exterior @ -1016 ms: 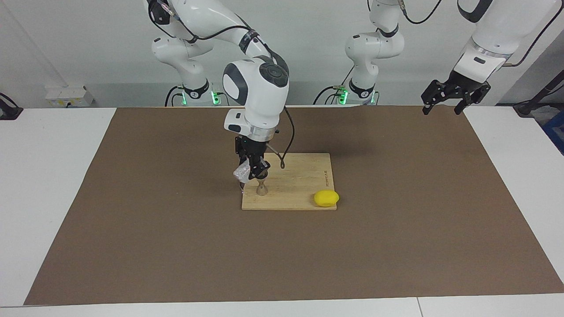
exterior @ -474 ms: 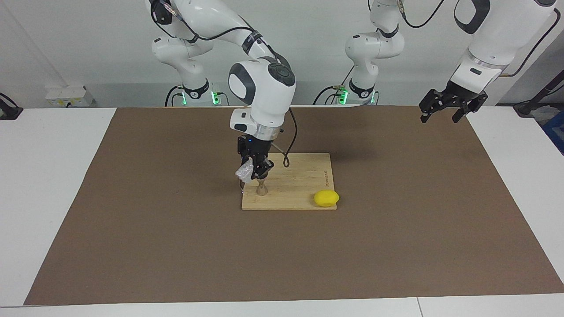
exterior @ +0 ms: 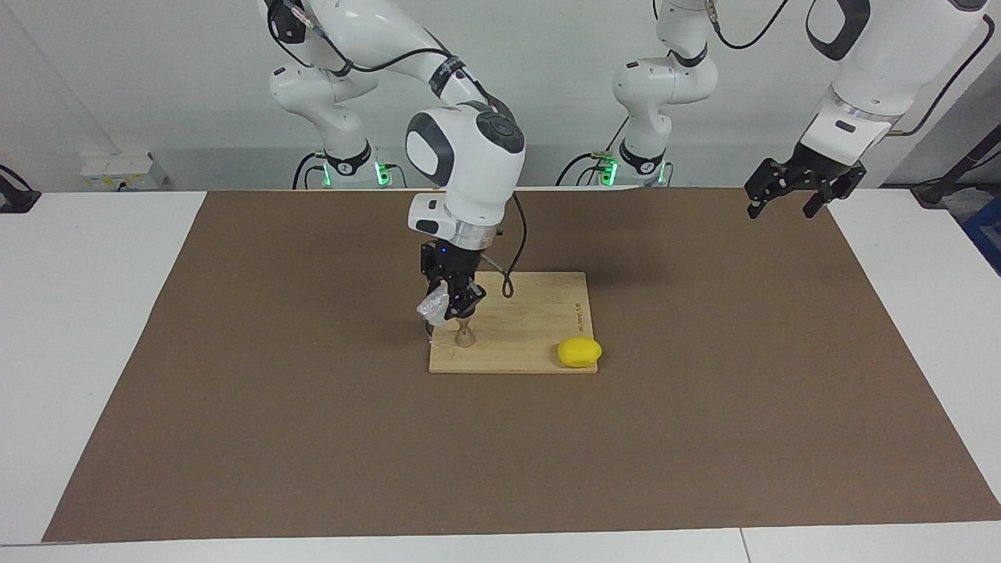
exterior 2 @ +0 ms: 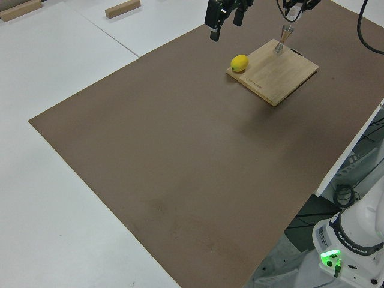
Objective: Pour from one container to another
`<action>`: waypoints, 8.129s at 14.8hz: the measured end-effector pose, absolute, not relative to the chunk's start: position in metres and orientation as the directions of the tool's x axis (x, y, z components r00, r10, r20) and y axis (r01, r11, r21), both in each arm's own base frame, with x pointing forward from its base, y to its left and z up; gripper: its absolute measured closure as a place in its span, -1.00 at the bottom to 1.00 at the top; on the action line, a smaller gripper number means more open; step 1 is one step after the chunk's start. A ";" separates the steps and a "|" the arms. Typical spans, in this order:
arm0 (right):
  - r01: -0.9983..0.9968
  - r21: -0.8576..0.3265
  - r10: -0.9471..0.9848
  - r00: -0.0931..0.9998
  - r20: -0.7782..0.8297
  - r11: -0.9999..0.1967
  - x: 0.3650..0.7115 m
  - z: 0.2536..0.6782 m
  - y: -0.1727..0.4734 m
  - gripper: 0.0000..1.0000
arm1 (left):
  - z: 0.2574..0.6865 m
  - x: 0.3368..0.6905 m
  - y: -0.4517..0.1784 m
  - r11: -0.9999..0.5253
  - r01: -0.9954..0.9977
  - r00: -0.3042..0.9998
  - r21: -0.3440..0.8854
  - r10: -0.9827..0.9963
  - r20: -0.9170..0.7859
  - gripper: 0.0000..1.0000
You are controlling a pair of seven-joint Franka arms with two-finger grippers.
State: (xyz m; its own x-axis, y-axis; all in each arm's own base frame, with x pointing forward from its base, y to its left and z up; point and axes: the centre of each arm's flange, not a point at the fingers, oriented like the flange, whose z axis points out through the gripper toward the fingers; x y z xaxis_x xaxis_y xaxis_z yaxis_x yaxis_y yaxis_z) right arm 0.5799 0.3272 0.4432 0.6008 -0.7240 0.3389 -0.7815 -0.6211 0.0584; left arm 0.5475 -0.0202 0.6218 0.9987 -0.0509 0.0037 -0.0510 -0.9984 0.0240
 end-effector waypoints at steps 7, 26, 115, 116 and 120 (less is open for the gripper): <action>-0.772 0.062 -0.707 0.609 0.360 -0.633 0.579 0.441 0.328 -0.01 | 0.620 0.546 -0.019 -0.999 -0.049 0.999 0.023 -0.049 -0.016 -1.00; -0.792 0.045 -0.752 0.595 0.283 -0.609 0.578 0.439 0.328 -0.01 | 0.619 0.543 -0.029 -0.998 -0.067 0.998 0.022 -0.067 -0.017 -1.00; -0.083 0.040 -0.083 0.996 -0.009 -0.996 0.553 0.586 0.055 -1.00 | 0.619 0.543 -0.029 -0.998 -0.067 0.998 0.022 -0.067 -0.018 -1.00; -0.088 0.038 -0.088 0.996 -0.009 -0.995 0.553 0.586 0.053 -1.00 | 0.619 0.543 -0.029 -0.998 -0.067 0.998 0.022 -0.067 -0.018 -1.00; -0.089 0.030 -0.089 0.996 -0.011 -0.996 0.553 0.586 0.054 -1.00 | 0.619 0.543 -0.029 -0.998 -0.067 0.998 0.022 -0.067 -0.018 -1.00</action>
State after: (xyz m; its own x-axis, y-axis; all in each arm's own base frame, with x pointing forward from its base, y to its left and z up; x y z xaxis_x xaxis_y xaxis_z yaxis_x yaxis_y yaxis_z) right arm 0.5532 0.0536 0.5860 0.9960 -0.0891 -0.0108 -0.0887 -0.9956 0.0300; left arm 0.5434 -0.0288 0.6192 0.9976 -0.0671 -0.0175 -0.0667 -0.9975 0.0215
